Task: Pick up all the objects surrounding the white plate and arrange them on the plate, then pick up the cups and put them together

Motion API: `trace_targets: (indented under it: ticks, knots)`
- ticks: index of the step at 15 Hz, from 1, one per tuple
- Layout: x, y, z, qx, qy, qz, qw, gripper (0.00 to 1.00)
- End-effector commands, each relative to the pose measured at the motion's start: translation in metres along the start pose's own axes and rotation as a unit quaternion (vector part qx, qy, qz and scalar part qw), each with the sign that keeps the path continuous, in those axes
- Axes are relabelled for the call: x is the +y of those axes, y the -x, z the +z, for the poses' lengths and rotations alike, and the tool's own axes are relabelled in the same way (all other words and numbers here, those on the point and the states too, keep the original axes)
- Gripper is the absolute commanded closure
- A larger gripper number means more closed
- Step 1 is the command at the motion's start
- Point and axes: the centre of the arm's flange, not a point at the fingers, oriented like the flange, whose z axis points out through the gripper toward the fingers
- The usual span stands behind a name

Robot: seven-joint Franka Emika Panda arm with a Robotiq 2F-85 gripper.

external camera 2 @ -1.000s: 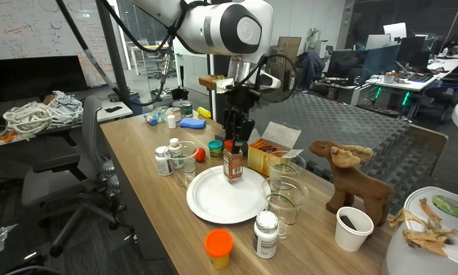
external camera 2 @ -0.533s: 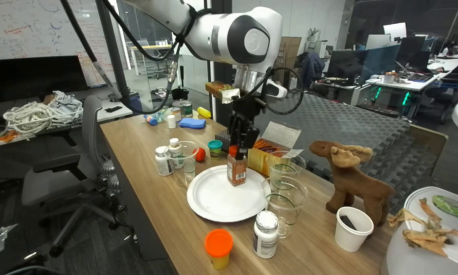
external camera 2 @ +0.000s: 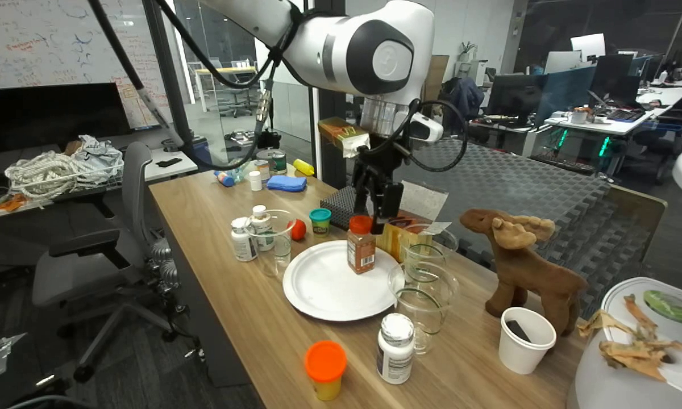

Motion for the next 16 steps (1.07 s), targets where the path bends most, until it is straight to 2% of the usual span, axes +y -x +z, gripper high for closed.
trace_targets:
  ticks: [1, 5, 9, 11, 12, 16]
  knots:
    - [0.005, 0.037, -0.033, 0.005, -0.002, -0.011, 0.9999, 0.00]
    - [0.002, 0.095, -0.075, 0.024, -0.013, 0.003, 0.9996, 0.00]
    - [0.001, 0.160, -0.099, 0.023, -0.030, -0.020, 0.9991, 0.00]
    - [0.000, 0.185, -0.093, 0.020, -0.033, -0.030, 0.9988, 0.00]
    - [-0.002, 0.193, -0.088, 0.016, -0.049, -0.022, 0.9984, 0.00]
    - [-0.014, 0.208, -0.043, 0.013, -0.071, 0.001, 0.9974, 0.00]
